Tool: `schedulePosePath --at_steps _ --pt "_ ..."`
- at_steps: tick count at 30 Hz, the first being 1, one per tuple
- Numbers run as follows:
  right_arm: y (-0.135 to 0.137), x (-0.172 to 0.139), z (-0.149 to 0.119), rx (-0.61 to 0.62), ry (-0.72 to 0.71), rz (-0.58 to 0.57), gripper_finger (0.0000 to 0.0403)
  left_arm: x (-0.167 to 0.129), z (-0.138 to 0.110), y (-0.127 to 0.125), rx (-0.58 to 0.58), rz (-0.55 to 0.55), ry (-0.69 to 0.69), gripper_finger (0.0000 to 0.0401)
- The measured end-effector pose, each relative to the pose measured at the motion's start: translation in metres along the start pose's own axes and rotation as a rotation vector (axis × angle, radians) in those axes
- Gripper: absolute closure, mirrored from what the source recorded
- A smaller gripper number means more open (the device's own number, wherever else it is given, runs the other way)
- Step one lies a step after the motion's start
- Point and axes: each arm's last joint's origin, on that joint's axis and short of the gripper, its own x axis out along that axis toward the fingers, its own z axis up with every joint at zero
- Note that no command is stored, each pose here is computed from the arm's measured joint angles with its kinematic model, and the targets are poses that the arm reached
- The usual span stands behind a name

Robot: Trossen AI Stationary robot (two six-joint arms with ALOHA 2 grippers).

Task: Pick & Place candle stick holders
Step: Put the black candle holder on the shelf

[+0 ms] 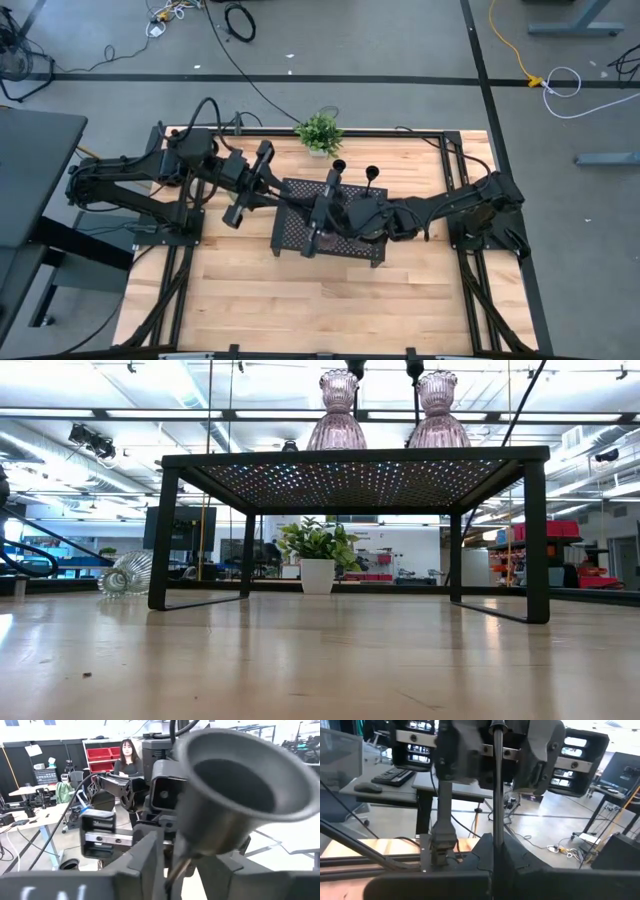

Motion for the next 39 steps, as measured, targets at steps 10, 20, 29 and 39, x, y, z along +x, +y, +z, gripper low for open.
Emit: schedulePosePath --at_steps 10,20,29,39 --pt "0.0 0.0 0.0 0.018 -0.001 -0.008 0.04 0.0 0.001 0.0 0.016 0.003 -0.005 0.0387" --pt "0.0 0.0 0.0 0.003 0.005 -0.011 0.0391 0.0 0.0 0.001 0.007 0.024 0.0 0.0389" --pt "0.009 -0.008 -0.004 -0.054 0.055 -0.07 0.0332 -0.001 -0.001 0.004 -0.011 0.064 0.015 0.039" --pt "0.016 -0.029 -0.01 -0.12 0.172 -0.168 0.0254 -0.007 -0.009 0.019 -0.019 0.174 0.09 0.039"
